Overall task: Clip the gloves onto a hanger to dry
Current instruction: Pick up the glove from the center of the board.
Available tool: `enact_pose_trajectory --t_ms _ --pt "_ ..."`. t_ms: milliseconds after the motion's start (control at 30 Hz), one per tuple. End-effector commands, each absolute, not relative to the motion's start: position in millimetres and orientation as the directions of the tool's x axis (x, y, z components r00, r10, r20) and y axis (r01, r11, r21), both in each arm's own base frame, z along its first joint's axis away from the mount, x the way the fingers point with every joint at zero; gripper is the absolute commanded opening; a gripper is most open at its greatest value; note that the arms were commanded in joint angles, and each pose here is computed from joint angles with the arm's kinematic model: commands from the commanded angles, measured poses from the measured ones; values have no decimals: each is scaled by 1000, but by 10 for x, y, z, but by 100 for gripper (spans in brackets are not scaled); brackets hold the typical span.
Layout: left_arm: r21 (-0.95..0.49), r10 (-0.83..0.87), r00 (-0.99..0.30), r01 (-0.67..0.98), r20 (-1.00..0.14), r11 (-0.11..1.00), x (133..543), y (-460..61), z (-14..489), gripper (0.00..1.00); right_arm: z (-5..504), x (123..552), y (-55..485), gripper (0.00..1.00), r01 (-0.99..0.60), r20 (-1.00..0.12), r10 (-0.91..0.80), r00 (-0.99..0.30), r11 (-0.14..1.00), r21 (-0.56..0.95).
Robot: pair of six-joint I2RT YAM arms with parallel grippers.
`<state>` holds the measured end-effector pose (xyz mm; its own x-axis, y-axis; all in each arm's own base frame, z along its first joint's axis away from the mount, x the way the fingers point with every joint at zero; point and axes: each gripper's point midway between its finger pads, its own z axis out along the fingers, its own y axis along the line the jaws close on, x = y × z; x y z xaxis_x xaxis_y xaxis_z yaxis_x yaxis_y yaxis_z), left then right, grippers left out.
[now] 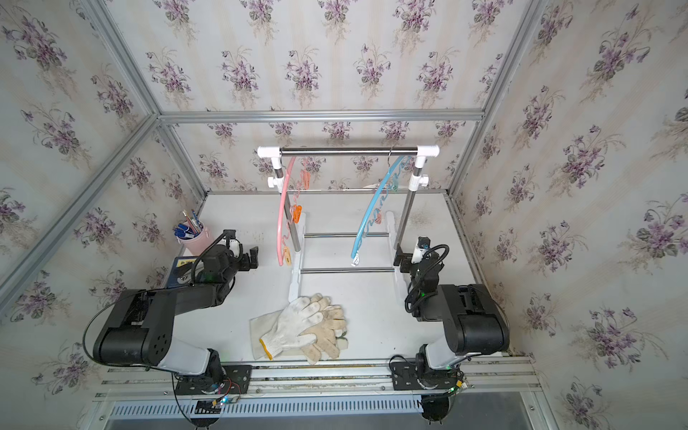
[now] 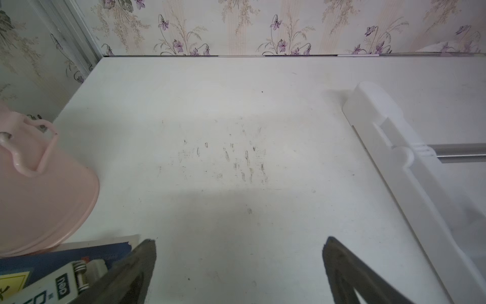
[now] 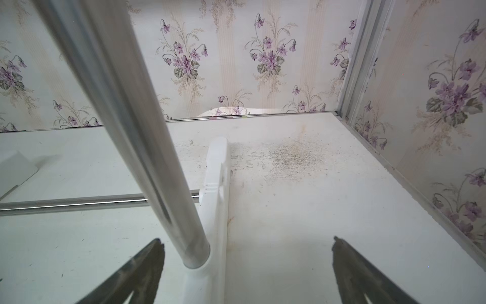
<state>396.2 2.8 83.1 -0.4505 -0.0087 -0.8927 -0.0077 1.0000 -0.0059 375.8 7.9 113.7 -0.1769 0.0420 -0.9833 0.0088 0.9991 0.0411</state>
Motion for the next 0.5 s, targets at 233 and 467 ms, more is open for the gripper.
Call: enact_pose_trajectory --t_ms 233,467 --pt "-2 -6 -426 -9 -905 1000 3997 33 906 100 1206 3764 75 100 13 -988 46 -149 999 45" --pt "-3 -7 -426 -9 -905 1000 3998 33 905 100 1209 3767 74 100 13 -988 47 -148 999 45"
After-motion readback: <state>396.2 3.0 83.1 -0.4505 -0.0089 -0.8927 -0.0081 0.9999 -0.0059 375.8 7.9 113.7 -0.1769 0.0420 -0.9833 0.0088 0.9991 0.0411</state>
